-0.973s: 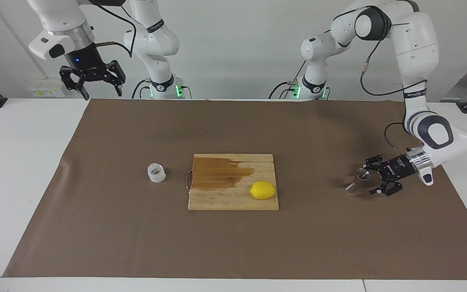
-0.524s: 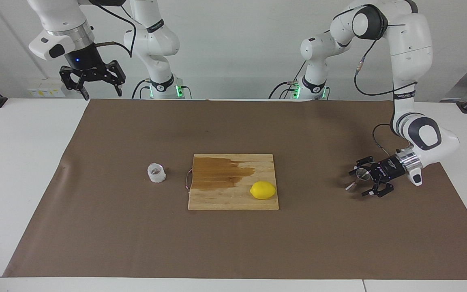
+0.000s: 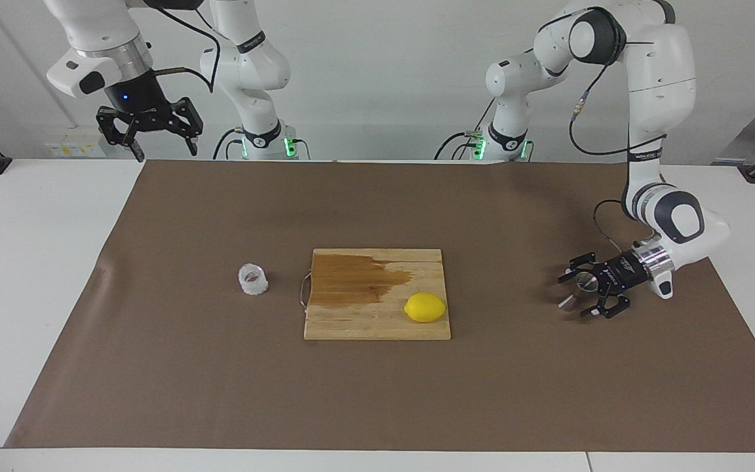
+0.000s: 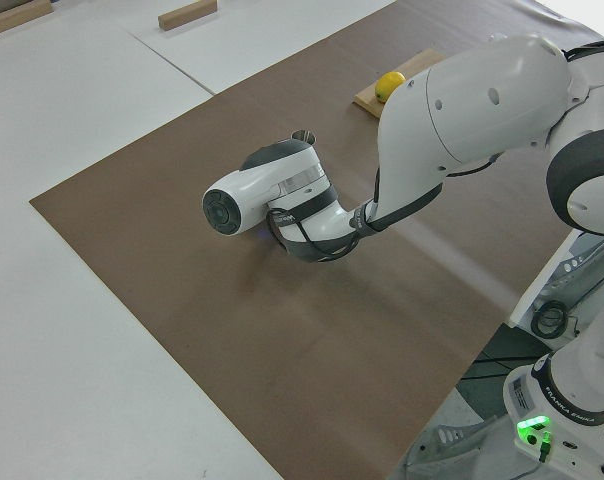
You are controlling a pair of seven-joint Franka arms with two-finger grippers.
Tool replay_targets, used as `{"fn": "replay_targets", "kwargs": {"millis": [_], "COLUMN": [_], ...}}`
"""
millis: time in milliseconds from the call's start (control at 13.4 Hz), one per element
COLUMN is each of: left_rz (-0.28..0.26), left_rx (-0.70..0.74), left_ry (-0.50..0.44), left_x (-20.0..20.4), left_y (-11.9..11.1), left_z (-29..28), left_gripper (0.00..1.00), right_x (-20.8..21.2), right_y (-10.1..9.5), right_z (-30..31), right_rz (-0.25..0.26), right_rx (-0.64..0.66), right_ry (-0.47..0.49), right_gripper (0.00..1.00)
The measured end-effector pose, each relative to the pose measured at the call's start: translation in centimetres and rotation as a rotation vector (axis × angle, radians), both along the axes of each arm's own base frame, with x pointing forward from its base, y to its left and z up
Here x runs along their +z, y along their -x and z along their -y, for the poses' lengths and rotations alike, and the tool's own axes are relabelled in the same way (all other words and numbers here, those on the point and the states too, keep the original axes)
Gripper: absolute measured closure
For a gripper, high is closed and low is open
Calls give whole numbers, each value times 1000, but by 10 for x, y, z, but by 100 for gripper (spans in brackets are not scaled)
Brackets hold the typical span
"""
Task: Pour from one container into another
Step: 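Reach the left gripper to the small metal cup and grasp it, then lift the metal cup with the left gripper and carry it over the board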
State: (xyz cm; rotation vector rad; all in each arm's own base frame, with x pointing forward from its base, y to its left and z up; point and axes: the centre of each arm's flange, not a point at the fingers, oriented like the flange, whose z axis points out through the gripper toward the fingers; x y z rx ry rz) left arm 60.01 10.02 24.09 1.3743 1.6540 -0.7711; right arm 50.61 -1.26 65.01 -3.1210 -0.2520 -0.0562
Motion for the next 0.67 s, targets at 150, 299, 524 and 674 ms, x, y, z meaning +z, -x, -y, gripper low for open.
{"fn": "replay_targets", "kwargs": {"millis": [150,299,524,674], "left_rz": [1,4,6,4], "left_rx": [11,20,38,55], "left_ry": [11,18,29,44], "left_x": [1,2,3,2], "left_y": [0,0,0,2], "left_z": [1,1,-1,0], "left_gripper": [0,0,3,14], "right_x": [0,0,2,2], "right_y": [1,1,2,3], "right_z": [-3,-5,-2,-1], "right_rz": [-6,-5,-2,-1], "right_rx": [7,9,3,1], "right_ry": [0,1,1,1], "right_gripper": [0,0,0,0]}}
